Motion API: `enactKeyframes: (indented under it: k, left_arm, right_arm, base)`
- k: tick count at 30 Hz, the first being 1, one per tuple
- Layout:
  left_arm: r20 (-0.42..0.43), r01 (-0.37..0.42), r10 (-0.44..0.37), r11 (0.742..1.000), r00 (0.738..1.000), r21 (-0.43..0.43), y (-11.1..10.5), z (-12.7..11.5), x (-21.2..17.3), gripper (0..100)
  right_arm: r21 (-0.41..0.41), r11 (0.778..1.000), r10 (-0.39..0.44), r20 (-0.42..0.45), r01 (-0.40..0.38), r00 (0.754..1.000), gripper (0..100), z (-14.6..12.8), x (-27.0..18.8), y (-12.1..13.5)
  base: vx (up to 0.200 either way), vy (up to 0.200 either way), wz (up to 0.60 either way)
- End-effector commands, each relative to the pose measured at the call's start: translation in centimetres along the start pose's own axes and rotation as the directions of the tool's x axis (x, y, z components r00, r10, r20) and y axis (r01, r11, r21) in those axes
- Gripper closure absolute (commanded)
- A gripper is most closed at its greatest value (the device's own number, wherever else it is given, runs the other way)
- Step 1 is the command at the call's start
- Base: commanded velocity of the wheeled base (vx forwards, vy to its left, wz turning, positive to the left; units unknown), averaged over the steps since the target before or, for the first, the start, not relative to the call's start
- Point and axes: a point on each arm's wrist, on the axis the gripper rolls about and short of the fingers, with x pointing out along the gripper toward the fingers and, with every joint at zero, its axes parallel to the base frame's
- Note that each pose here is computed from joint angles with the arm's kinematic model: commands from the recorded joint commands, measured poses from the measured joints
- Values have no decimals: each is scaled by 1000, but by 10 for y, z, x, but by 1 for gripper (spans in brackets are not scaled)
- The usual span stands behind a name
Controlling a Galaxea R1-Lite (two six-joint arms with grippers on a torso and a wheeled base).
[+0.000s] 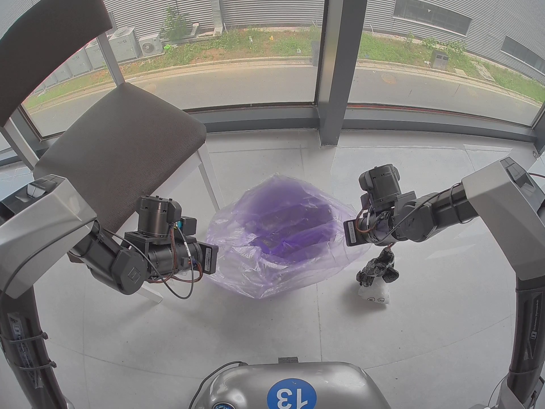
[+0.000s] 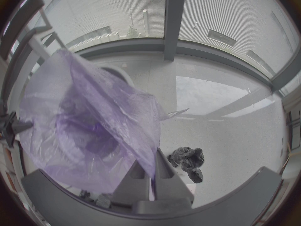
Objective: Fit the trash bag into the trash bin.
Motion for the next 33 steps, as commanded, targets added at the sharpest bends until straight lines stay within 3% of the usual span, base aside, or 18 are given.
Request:
enactKeyframes:
  k: [1,8,13,17,23,24,27,33]
  left_arm:
    - [14,-33,34,999,999,-43,6,1,19,100]
    - [130,-1,18,992,991,-125,1,16,28,100]
    - [228,26,5,991,974,-132,-22,22,32,100]
    - [209,10,14,993,978,-114,-40,14,37,100]
    - [172,-41,56,995,984,-92,-25,0,50,100]
    - [170,-76,87,994,981,-75,-9,-2,53,100]
    - [185,-100,113,992,976,-77,7,-1,60,100]
    - [226,-104,123,990,966,-92,11,3,69,100]
  right_arm:
    - [69,998,-6,27,4,1000,100,6,20,1]
    - [143,989,8,102,-22,995,100,23,14,3]
    - [154,988,6,138,-28,990,100,26,14,1]
    - [142,990,-9,107,-7,994,100,21,10,-6]
    - [51,999,-19,36,17,999,100,-2,2,-12]
    - [37,999,-14,32,12,999,100,-5,-7,-14]
    - [0,1000,-8,39,8,999,100,-13,-16,-16]
    - [-71,997,3,87,3,996,100,-25,-15,-16]
  base:
    - [0,0,0]
    - [0,0,0]
    - [0,0,0]
    - [0,0,0]
    - [0,0,0]
    - [0,0,0]
    - [0,0,0]
    - [0,0,0]
